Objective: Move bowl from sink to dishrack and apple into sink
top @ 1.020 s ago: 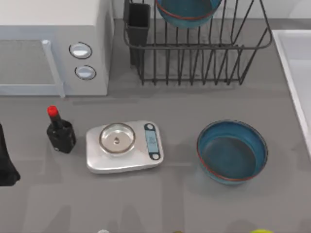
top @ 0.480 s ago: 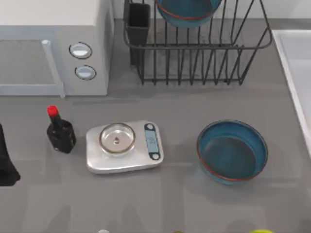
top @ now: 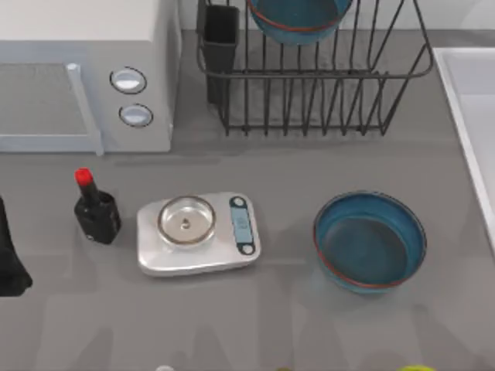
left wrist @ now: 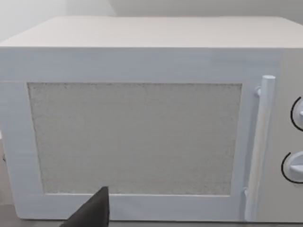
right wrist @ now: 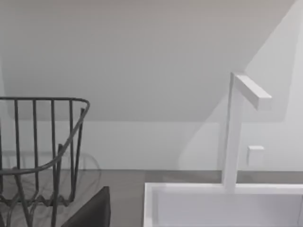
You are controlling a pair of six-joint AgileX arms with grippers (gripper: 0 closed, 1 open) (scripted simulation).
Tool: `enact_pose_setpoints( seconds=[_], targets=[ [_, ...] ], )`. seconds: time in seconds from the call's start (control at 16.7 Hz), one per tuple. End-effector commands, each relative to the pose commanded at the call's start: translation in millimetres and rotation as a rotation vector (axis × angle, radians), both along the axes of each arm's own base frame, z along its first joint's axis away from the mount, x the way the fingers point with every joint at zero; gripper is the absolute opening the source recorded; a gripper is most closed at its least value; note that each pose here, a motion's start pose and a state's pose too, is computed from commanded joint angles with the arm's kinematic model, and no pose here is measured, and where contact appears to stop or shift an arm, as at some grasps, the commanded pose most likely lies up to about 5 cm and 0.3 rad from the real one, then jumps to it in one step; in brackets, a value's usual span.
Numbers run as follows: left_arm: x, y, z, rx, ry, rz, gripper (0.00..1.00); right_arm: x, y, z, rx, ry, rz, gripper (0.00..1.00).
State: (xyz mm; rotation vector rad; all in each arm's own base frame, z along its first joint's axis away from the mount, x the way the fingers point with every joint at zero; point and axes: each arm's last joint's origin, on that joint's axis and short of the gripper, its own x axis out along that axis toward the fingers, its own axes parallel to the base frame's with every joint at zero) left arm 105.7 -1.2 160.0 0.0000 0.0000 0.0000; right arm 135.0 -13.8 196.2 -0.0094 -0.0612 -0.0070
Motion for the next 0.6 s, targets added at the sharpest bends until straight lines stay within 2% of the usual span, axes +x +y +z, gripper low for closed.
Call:
enact_pose_setpoints(
  seconds=[0.24,0.6],
  targets=[
    [0,0,0,0.0,0.0,0.0,1.0,-22,9,-22,0.008,0.033,0.004,1.0],
    [0,0,0,0.0,0.0,0.0,1.0,-29,13,-36,0.009,0.061,0.007,1.0]
  ],
)
